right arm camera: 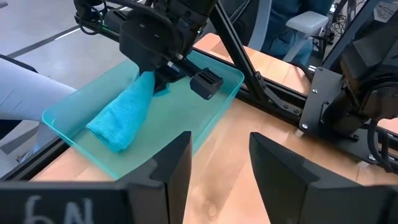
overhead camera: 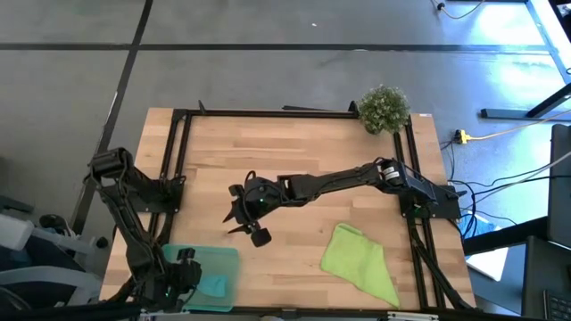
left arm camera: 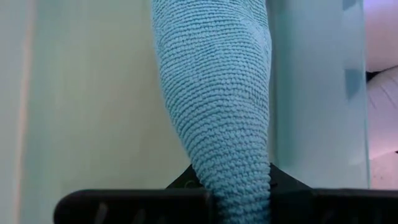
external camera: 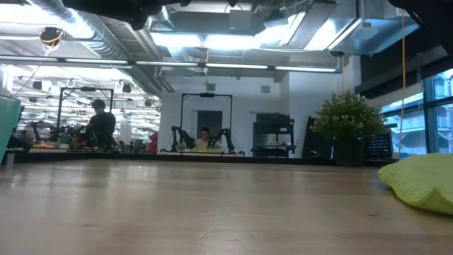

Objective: Roll microfiber towels into tight, uniform cylinder then place into a basket
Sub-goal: Put the rolled teal blue microfiber towel into the bin

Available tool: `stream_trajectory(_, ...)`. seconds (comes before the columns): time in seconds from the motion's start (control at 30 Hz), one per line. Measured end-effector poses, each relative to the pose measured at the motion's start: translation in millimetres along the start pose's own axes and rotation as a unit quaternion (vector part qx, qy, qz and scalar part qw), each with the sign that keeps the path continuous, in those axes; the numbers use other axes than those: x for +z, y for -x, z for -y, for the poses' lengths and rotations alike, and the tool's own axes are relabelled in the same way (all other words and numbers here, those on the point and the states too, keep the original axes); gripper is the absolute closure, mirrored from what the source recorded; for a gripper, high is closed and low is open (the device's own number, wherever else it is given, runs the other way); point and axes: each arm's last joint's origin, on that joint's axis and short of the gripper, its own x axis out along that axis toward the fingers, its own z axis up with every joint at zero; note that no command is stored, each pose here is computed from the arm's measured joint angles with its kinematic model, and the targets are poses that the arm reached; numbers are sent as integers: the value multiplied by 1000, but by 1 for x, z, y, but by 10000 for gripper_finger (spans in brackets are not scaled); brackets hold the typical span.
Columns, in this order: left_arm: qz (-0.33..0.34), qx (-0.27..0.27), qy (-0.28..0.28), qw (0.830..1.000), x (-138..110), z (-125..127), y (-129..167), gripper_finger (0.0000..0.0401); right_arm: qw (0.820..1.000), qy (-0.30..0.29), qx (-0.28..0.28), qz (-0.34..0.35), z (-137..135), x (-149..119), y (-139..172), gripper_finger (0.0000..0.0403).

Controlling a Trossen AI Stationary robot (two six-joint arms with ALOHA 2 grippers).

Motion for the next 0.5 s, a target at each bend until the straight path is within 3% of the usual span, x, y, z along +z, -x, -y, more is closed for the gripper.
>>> stream_trajectory(0.5,-28,-3,26,999,-4,1,-2,387,1000,0,0,0,0,0,0,240)
